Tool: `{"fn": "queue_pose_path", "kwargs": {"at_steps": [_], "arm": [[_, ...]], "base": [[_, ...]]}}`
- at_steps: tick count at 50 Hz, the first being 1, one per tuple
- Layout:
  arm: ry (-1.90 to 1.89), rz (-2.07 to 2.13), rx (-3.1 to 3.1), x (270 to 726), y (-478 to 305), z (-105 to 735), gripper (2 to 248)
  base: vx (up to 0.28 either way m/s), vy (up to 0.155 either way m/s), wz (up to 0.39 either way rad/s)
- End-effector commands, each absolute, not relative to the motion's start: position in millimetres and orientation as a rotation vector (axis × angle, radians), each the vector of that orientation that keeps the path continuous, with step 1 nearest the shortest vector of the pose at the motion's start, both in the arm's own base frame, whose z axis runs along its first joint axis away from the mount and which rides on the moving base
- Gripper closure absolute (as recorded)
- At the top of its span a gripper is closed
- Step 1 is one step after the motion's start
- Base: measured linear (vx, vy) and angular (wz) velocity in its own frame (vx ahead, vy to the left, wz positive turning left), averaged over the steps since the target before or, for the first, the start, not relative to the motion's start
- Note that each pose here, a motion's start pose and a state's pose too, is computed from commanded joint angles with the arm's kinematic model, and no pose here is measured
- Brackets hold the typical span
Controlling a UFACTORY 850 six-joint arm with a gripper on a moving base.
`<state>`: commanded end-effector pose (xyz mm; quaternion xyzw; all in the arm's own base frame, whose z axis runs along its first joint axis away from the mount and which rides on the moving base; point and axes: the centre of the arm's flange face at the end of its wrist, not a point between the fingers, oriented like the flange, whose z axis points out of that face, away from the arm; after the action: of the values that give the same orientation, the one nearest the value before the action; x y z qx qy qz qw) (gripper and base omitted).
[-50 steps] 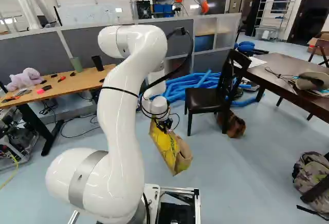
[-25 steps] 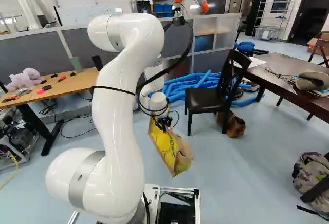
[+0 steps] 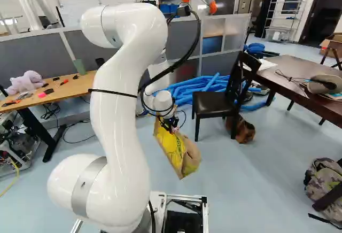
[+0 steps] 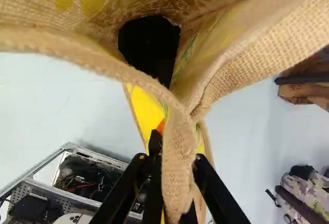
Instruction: Pick up the bag on the ground and place it on the table
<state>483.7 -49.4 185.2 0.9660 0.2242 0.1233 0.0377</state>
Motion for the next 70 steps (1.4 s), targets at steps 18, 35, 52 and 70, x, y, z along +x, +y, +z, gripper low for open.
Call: {"fn": "queue_pose_path", "kwargs": {"at_steps": [18,35,52,70], "arm": [[0.688,0.453,2.936,494,-48,210,227],[0.677,0.464,2.932,508,-48,231,227],[0.659,0.389,2.959,521,-46,251,227],[0.598,0.315,3.009,533,-40,274,227]], "base": [[0.000,0.000,0.000],[0.000,0.000,0.000],[0.000,0.000,0.000],[0.000,0.000,0.000]]}}
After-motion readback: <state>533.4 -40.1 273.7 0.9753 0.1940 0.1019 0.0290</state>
